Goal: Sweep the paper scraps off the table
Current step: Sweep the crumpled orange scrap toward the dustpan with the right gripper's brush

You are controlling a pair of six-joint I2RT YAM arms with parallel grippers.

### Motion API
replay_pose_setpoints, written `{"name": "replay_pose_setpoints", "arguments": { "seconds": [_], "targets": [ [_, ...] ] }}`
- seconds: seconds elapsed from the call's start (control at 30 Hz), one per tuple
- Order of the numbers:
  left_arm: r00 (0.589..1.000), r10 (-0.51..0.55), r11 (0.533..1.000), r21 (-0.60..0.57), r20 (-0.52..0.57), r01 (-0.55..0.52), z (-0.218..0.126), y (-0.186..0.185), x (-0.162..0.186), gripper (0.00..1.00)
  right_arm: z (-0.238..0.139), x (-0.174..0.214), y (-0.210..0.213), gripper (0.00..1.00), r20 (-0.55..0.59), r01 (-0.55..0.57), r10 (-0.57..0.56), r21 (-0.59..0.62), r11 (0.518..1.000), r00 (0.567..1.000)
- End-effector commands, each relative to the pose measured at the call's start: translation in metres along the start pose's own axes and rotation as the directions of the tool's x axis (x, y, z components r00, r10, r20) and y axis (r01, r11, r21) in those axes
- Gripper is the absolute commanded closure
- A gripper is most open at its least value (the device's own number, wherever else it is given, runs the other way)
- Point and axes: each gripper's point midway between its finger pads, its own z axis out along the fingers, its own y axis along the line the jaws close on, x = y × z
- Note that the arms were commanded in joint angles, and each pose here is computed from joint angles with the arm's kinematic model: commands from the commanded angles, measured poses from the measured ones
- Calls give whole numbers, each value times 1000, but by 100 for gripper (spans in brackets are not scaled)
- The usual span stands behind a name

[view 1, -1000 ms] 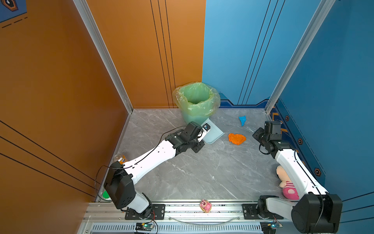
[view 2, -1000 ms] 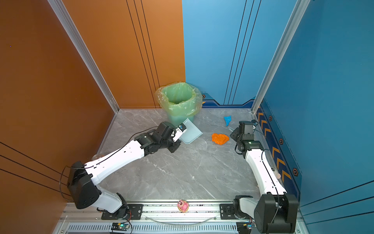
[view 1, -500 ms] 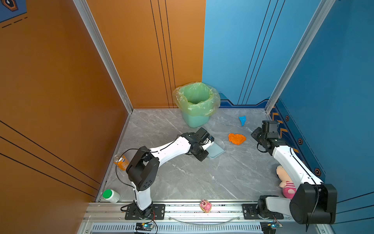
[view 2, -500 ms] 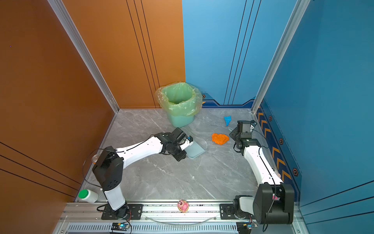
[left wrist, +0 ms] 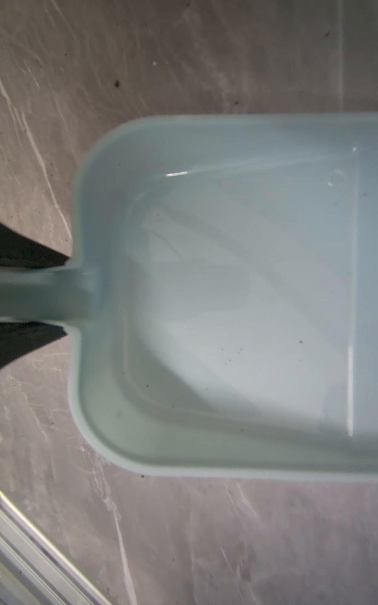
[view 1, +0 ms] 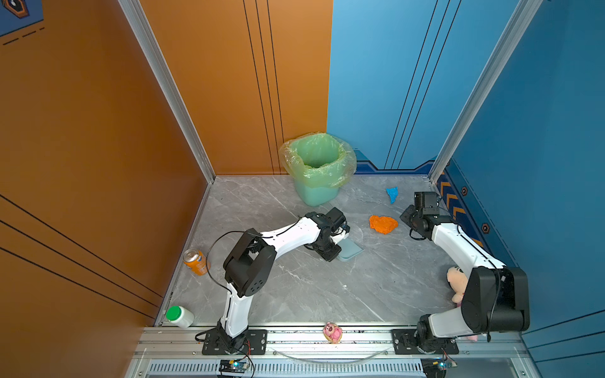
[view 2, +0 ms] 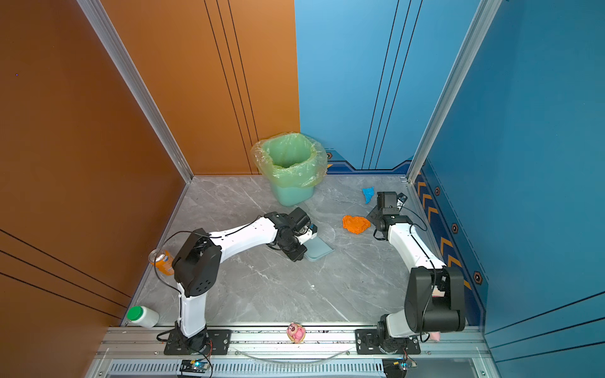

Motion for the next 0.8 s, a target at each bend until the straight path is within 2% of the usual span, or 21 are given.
{"name": "replay_pose_setpoints", "arguments": {
  "seconds": [0.0,0.3,0.77],
  "targets": [
    [999,-3,999,-35,-50,1,-1,1,5,100,1,-13,8,100,42,29,-29,5,1000,999],
    [995,-9,997,-79,-99,1,7,8,8,100,17,-6,7,100,22,108,-110,76,991,994],
    [984,11,988,-151,-177,-38,18,17,18,100,35,56,27,100,-106,269,-261,72,960,960]
  ]
}}
